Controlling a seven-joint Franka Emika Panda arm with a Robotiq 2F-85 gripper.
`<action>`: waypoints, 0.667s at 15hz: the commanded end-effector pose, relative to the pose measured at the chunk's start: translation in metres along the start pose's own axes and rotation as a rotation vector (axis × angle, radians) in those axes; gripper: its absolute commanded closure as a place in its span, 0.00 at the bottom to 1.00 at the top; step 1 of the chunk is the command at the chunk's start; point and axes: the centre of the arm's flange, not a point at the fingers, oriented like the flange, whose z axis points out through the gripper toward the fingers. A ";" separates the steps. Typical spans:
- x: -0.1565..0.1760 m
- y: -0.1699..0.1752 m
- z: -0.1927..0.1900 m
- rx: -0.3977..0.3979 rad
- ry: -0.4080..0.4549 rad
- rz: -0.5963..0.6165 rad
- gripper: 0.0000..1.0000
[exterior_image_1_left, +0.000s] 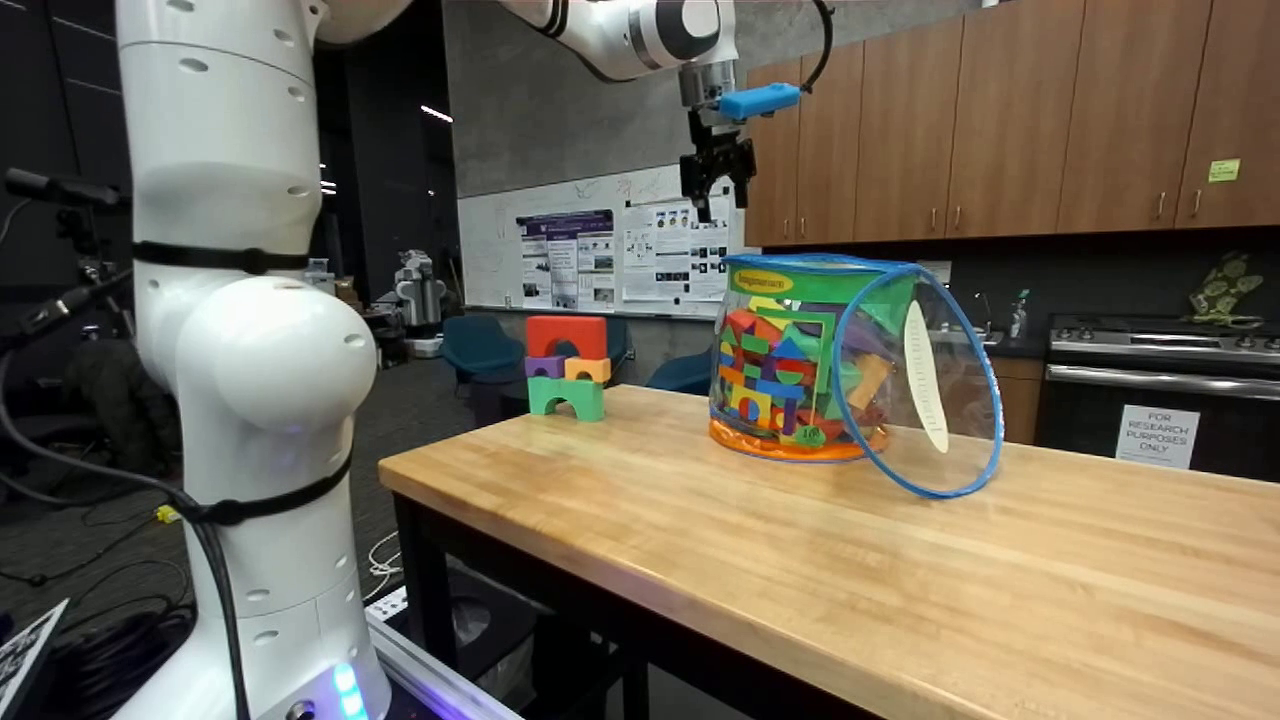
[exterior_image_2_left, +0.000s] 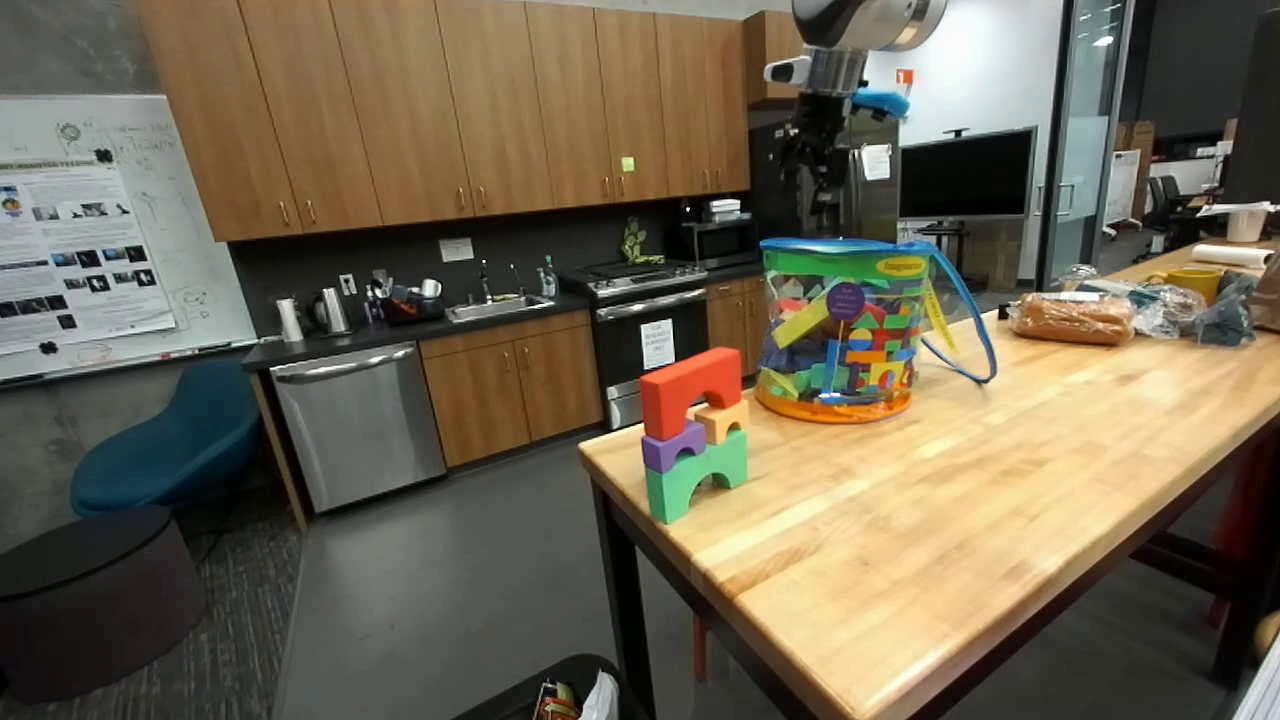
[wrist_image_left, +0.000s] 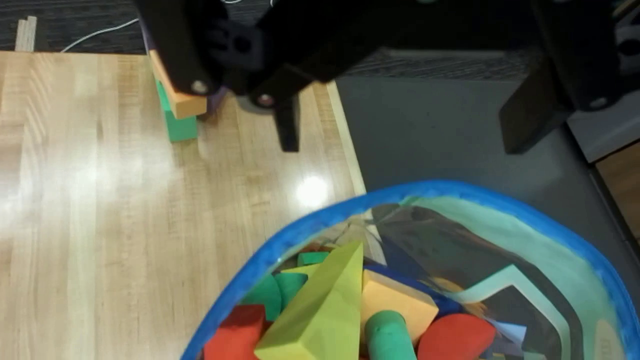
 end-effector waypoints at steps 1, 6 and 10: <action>-0.023 0.016 0.013 -0.024 -0.053 0.054 0.00; -0.056 0.026 0.032 -0.036 -0.123 0.136 0.00; -0.071 0.024 0.049 -0.016 -0.156 0.171 0.00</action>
